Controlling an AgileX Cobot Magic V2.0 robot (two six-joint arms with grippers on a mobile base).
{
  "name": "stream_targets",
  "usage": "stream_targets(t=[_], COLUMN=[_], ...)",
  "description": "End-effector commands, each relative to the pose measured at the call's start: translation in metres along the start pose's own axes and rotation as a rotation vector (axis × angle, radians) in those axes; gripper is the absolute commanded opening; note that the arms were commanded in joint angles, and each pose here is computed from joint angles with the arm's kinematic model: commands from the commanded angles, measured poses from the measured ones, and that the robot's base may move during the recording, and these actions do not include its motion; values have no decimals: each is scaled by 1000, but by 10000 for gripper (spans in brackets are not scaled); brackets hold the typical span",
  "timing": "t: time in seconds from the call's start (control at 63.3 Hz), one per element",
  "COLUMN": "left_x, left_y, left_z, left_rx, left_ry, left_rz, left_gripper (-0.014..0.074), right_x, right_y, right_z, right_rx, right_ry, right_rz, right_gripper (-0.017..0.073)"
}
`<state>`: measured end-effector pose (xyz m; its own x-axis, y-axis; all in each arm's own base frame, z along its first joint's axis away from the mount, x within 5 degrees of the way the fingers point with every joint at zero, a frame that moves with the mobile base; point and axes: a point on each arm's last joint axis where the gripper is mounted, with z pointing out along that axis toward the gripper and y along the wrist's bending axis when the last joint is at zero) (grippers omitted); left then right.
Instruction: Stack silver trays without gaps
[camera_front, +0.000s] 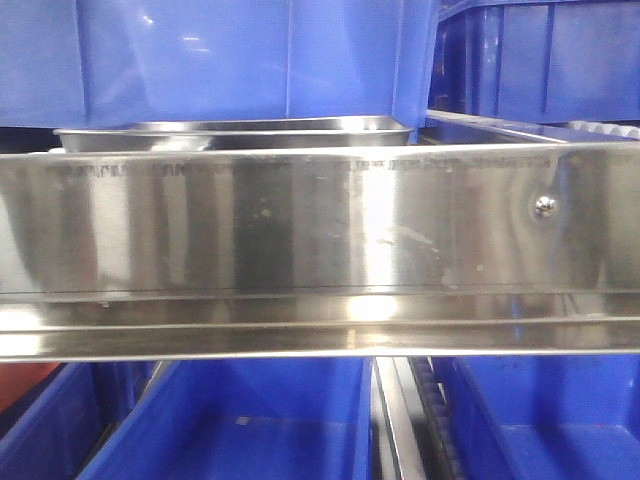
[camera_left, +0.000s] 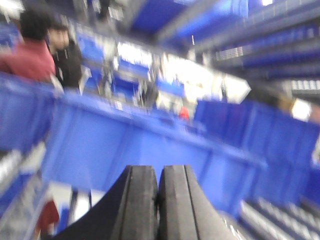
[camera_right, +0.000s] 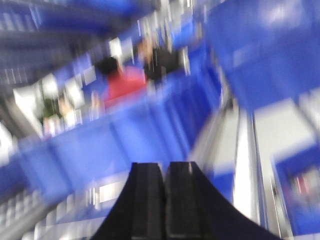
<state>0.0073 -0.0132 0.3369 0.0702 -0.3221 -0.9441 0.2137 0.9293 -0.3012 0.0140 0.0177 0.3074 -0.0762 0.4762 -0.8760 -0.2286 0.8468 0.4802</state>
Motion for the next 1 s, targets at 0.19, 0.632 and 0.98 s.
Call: stream_targets(t=[0.19,0.632,0.98], left_x=[-17,-50,-46], left_y=[-5,-18,-17], left_z=[32,69,110], left_rx=[-41,51,54], left_ry=[303,395,440], left_rz=[21,140,66], left_gripper=[4,-10,-10], right_x=[-16,-83,-89], right_y=[14,47,37], right_z=[7,43,105], right_rx=[36,17,64], right_ry=[259,389,530], right_rz=[-182,-345,-302], right_gripper=[-78,-67,-67])
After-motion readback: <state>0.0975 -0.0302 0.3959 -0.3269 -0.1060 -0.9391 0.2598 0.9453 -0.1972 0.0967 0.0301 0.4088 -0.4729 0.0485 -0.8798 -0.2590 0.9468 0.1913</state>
